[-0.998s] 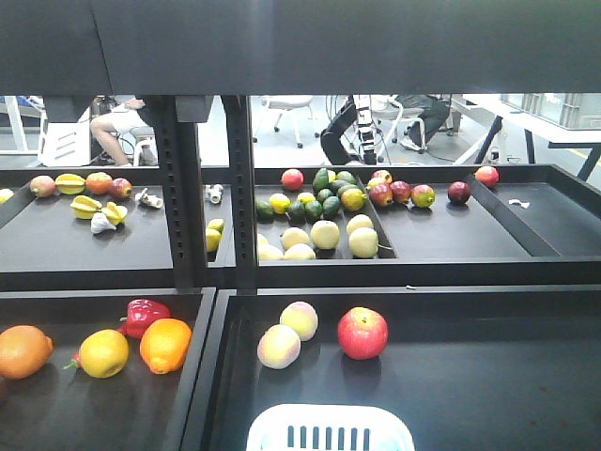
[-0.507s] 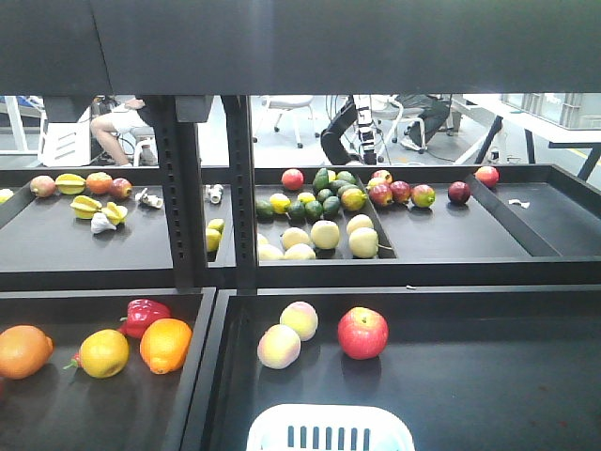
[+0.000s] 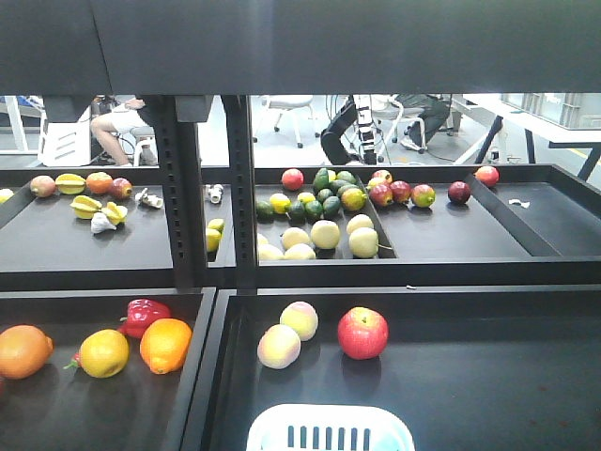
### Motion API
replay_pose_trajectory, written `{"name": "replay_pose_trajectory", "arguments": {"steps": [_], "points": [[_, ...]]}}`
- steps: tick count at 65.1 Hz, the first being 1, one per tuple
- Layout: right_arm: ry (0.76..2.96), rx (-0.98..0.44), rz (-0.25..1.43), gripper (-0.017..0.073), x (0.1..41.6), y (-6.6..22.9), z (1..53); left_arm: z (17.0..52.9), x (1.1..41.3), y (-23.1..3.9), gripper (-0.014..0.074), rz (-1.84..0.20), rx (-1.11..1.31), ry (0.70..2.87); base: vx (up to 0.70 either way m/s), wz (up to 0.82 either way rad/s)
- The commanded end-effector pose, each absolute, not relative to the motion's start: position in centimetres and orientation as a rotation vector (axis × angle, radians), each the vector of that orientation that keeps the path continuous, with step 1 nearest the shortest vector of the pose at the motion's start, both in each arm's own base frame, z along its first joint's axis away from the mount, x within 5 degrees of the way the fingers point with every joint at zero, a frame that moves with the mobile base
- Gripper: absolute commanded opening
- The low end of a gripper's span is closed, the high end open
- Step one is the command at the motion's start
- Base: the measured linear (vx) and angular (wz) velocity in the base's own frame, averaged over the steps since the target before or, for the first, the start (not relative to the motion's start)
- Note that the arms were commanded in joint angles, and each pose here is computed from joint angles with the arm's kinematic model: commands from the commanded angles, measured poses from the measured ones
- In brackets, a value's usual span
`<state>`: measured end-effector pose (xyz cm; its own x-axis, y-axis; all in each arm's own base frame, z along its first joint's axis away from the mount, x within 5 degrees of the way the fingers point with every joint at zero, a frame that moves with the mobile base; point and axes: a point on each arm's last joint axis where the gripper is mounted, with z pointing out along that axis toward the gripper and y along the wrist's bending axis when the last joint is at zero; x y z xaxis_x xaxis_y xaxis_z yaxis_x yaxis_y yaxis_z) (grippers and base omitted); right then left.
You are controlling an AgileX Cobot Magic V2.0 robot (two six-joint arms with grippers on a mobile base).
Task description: Pick three apples into basket with both arms
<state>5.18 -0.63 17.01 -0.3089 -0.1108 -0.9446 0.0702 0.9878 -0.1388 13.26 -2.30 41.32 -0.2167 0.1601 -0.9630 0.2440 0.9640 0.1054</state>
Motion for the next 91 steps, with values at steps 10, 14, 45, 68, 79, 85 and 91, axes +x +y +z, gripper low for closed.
{"name": "replay_pose_trajectory", "arguments": {"steps": [10, 14, 45, 68, 79, 85, 91], "points": [[1.79, -0.028, -0.191, -0.0005, 5.3, -0.7, 17.8, 42.9, 17.8, -5.7, -0.0001, -0.291, 0.715, 1.816, 0.0, 0.0], [1.789, -0.028, -0.191, -0.0005, 5.3, -0.7, 17.8, 42.8, 19.2, -6.7, 0.0017, -0.399, 0.81, 1.82, 0.0, 0.0], [1.79, -0.028, -0.191, -0.0005, 5.3, -0.7, 17.8, 39.0, 26.4, -12.0, 0.0732, -0.805, 1.155, 1.788, 0.0, 0.0], [1.79, -0.028, -0.191, -0.0005, 5.3, -0.7, 17.8, 34.7, 29.0, -16.2, 0.0713, -0.624, 1.346, 1.773, 0.0, 0.0], [1.79, -0.028, -0.191, -0.0005, 5.3, -0.7, 17.8, 32.6, 29.7, -18.4, 0.0712, -0.644, 1.367, 1.793, 0.0, 0.0], [1.79, -0.028, -0.191, -0.0005, 5.3, -0.7, 17.8, 31.5, 30.0, -19.6, 0.0708, -0.638, 1.402, 1.785, 0.0, 0.0], [1.79, -0.028, -0.191, -0.0005, 5.3, -0.7, 17.8, 30.6, 30.4, -20.6, 0.0706, -0.61, 1.403, 1.779, 0.0, 0.0]]}}
